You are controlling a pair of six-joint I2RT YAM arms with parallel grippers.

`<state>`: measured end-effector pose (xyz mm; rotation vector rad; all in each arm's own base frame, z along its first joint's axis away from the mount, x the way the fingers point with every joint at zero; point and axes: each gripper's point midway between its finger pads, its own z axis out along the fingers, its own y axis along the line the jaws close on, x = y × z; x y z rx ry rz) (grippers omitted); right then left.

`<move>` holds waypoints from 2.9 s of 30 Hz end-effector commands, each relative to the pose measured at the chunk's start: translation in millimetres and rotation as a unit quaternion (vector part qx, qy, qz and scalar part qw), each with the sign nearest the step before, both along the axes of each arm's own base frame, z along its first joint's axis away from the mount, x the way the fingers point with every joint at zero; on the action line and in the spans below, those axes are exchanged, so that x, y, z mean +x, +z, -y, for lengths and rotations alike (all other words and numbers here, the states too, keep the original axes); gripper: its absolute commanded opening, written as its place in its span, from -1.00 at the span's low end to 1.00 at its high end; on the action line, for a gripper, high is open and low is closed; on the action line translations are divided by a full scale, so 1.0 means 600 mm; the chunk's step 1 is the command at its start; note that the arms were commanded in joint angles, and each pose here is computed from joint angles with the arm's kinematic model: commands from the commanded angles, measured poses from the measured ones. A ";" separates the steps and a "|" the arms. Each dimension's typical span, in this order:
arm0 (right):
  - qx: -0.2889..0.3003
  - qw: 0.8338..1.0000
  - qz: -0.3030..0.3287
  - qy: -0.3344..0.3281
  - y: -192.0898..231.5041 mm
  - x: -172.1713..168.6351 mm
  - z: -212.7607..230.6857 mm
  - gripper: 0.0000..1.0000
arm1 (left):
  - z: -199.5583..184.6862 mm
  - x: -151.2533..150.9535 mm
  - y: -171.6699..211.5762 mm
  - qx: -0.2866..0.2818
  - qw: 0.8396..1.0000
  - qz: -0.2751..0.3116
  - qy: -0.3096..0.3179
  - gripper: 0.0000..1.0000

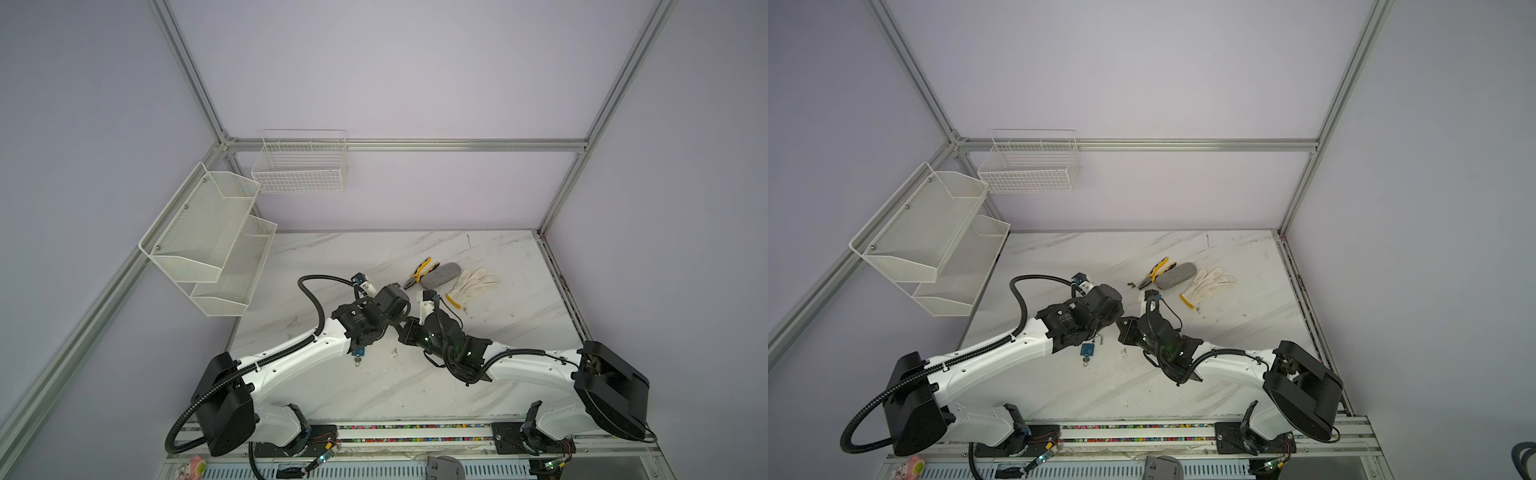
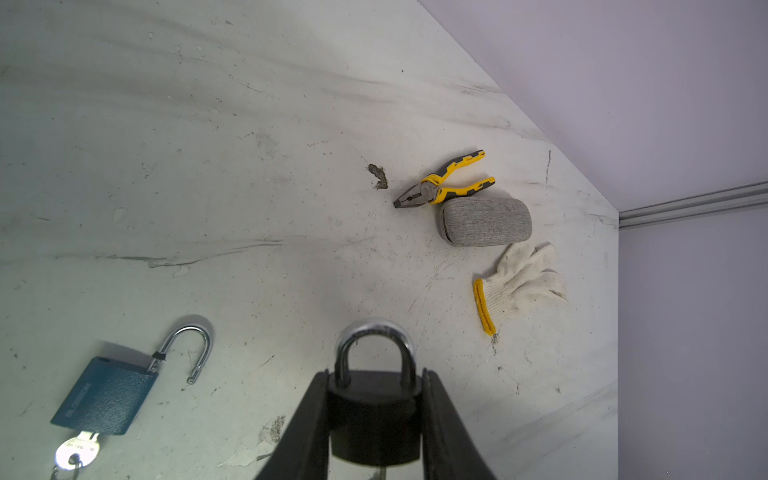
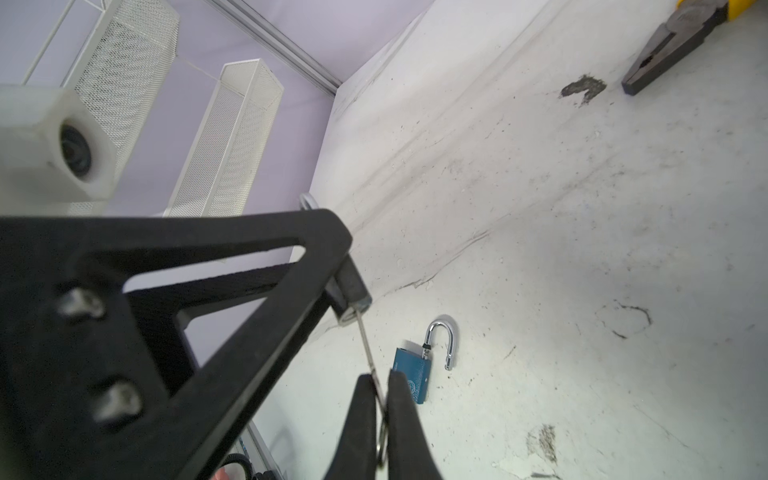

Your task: Unlock with the key

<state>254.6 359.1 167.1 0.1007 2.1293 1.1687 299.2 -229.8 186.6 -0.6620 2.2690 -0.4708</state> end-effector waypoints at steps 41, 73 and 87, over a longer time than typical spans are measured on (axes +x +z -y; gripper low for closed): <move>-0.006 0.996 0.079 0.035 0.121 0.014 -0.012 -1.00 | -0.014 -0.068 -0.064 -0.024 0.996 -0.082 -0.036 -1.00; -0.036 0.996 0.066 0.043 0.089 0.008 -0.010 -0.76 | -0.009 -0.027 0.007 -0.092 0.995 -0.006 -0.030 -1.00; -0.009 0.995 0.047 0.087 0.073 -0.029 -0.005 -0.52 | -0.017 -0.001 0.029 -0.113 0.993 0.022 -0.015 -1.00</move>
